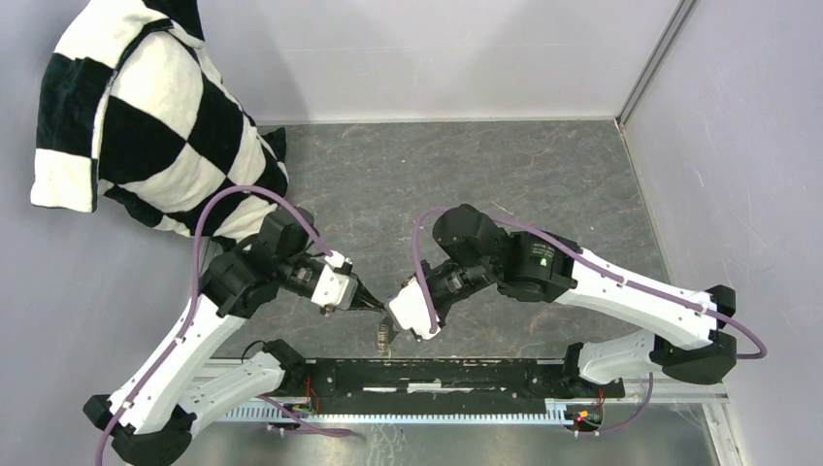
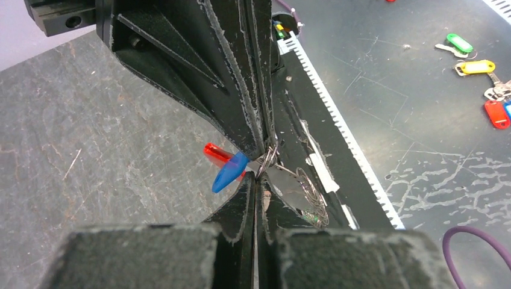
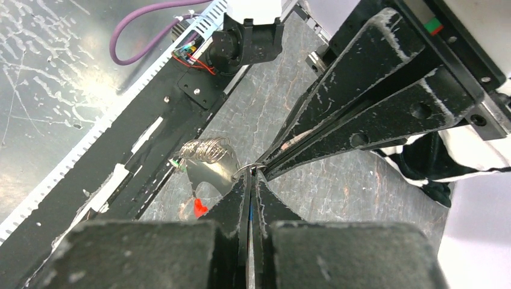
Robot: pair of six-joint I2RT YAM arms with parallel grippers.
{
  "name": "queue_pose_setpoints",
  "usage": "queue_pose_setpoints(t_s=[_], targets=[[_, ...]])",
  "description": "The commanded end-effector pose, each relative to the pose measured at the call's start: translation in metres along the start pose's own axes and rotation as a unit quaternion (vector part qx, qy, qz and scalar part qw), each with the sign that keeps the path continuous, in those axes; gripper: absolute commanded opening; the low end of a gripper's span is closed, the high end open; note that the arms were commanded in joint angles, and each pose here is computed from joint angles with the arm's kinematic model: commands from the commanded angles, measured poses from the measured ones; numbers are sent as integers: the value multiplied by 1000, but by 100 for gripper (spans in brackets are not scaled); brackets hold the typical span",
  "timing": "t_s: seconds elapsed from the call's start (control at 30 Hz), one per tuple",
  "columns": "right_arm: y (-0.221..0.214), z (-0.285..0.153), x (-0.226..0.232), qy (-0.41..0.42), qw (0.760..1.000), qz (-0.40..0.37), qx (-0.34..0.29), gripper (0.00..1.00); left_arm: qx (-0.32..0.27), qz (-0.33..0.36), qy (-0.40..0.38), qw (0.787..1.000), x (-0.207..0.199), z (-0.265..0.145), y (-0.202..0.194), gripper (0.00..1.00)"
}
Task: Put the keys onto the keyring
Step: Insert the key onto the keyring.
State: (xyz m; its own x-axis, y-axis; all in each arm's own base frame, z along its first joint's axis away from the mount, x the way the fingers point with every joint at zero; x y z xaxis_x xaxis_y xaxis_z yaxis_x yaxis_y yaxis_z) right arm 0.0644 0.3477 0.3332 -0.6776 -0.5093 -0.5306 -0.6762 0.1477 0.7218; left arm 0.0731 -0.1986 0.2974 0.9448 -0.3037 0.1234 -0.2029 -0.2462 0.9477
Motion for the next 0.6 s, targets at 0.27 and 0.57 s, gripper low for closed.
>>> queue_pose_setpoints(t_s=[0.27, 0.57], targets=[[18, 8, -31, -62, 998, 30, -5, 0, 18, 60, 22, 998, 10, -5, 4, 2], [7, 0, -37, -107, 993, 49, 26, 0, 2, 67, 15, 998, 0, -7, 9, 2]])
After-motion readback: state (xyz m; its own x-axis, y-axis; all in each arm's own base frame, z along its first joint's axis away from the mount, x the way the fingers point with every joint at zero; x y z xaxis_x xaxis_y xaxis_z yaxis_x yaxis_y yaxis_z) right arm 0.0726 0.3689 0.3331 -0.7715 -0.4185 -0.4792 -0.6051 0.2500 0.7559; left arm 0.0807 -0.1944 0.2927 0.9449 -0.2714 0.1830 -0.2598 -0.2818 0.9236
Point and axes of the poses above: each gripper's point midway between its finger pads, its own z axis out along the fingers, its own x axis along the line the jaws close on, y = z × x, the point moved 3 cm from there along -z, back along the fingers, and after that the axes turned 5 degrees about -z, right-handed, at the moved point
